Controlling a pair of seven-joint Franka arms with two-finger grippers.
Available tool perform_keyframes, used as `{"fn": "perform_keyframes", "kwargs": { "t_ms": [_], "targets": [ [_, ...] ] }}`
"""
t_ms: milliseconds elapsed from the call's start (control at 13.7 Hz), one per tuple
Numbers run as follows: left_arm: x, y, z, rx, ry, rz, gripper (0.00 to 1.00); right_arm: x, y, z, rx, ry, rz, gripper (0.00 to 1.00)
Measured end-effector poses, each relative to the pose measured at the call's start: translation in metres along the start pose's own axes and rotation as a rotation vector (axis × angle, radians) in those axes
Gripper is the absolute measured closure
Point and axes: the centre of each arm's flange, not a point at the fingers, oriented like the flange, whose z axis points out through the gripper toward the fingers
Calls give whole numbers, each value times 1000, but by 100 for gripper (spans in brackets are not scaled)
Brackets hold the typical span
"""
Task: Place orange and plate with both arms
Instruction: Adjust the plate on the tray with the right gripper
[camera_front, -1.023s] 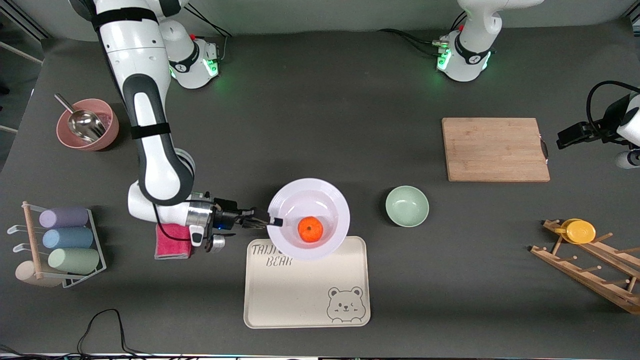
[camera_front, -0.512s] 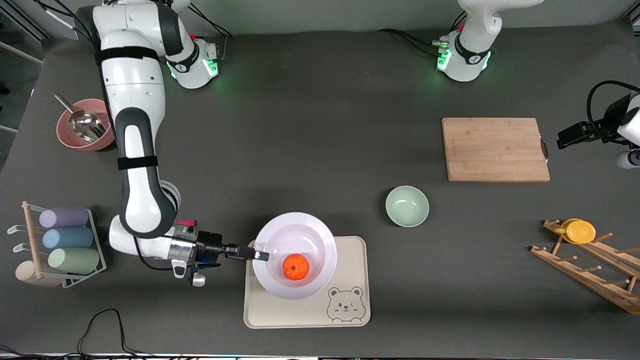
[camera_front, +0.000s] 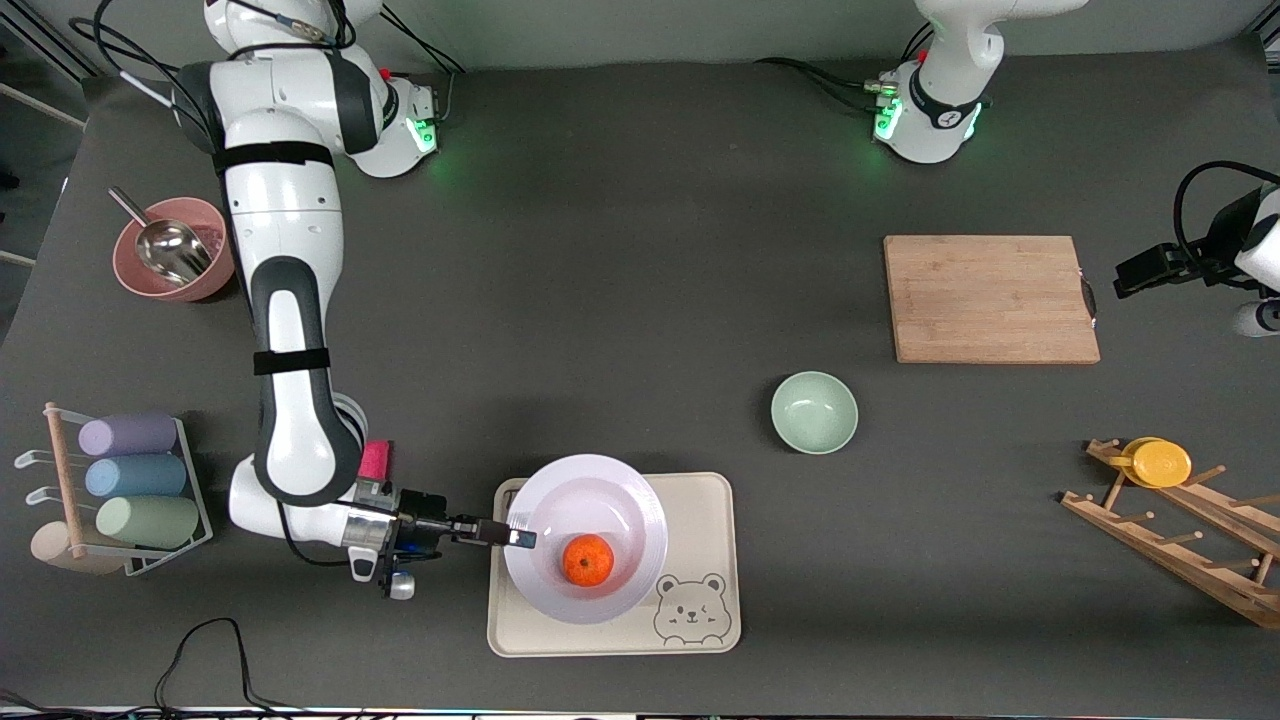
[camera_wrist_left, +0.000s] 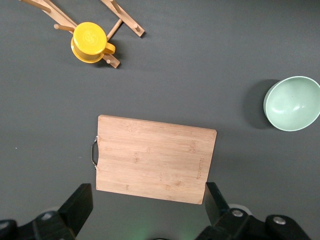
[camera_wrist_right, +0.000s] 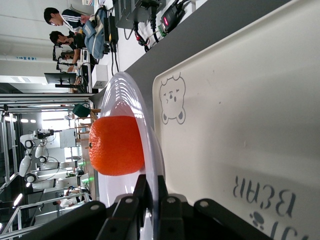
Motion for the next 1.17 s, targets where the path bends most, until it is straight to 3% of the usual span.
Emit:
{"fn": "perform_keyframes", "kwargs": {
  "t_ms": [292,950,1169],
  "targets": [
    [0,0,0,0,0,0,0,6,21,22,-47,50,-18,90],
    [0,-1,0,0,0,-3,0,-3,39,50,-133,47,-111,90],
    [0,-1,0,0,0,-3,0,-7,43,57,-137,39,-110,90]
  ]
}}
